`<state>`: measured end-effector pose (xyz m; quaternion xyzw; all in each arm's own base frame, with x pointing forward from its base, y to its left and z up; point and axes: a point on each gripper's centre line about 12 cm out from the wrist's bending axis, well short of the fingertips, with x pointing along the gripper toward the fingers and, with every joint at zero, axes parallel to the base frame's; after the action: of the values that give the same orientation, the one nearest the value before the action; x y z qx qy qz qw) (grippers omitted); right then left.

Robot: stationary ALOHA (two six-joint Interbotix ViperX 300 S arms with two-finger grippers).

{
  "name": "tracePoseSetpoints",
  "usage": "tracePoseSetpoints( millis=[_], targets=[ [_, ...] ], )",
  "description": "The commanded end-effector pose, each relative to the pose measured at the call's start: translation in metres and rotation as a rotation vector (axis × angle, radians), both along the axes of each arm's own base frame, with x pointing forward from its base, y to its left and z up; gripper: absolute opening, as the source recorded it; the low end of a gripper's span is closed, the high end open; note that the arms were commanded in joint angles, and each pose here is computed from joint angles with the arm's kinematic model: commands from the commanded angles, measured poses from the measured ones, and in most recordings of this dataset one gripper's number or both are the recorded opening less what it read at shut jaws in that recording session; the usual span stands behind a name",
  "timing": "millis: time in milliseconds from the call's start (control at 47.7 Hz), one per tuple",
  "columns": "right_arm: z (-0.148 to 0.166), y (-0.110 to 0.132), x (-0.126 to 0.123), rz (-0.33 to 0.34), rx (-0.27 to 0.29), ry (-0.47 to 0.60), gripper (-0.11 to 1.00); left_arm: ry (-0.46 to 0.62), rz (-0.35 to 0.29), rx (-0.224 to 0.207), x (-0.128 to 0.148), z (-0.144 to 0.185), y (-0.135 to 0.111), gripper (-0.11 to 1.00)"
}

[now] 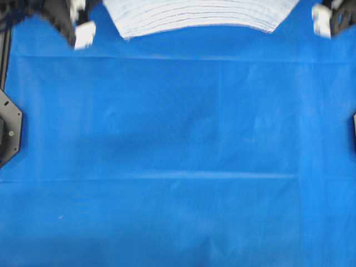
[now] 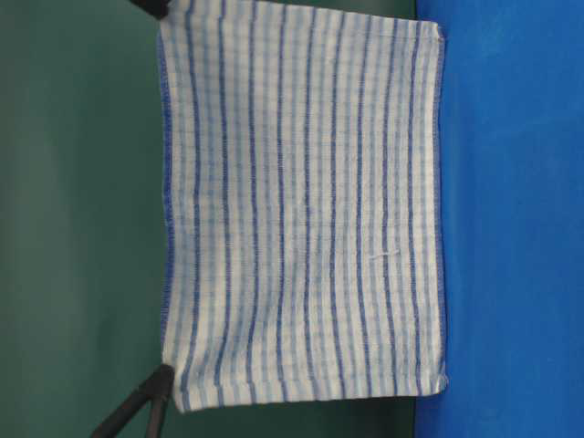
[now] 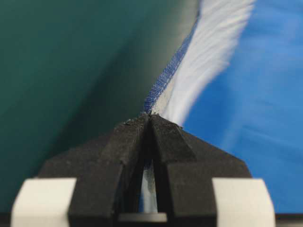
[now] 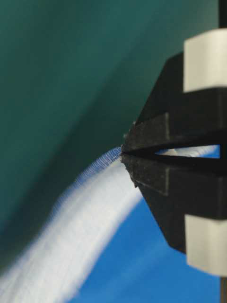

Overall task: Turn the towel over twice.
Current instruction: 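Swing the towel over and lay it flat, held edge nearest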

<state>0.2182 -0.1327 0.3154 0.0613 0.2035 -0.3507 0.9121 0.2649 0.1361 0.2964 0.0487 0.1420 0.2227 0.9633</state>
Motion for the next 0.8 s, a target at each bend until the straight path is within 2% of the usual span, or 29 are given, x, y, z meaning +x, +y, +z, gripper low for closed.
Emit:
tracePoseSetpoints(
  millis=[0,126,293,587,775],
  targets=[
    [-0.006,0.023,0.004,0.045,0.049,0.026,0.03,-0.028,-0.048,-0.011,-0.001,0.004,-0.018,0.02],
    [-0.030,0.050,0.010,0.093,0.140,0.074,0.03,0.025,-0.129,-0.051,-0.002,-0.023,-0.045,0.02],
    [-0.071,0.081,0.019,0.128,0.260,0.149,0.03,0.114,-0.201,-0.114,-0.004,-0.065,-0.070,0.02],
    [-0.137,0.138,0.035,0.150,0.419,0.299,0.03,0.274,-0.298,-0.313,0.001,-0.143,-0.119,0.02],
    [-0.165,0.172,0.039,0.145,0.493,0.353,0.03,0.396,-0.374,-0.386,0.006,-0.176,-0.157,0.02]
  ],
)
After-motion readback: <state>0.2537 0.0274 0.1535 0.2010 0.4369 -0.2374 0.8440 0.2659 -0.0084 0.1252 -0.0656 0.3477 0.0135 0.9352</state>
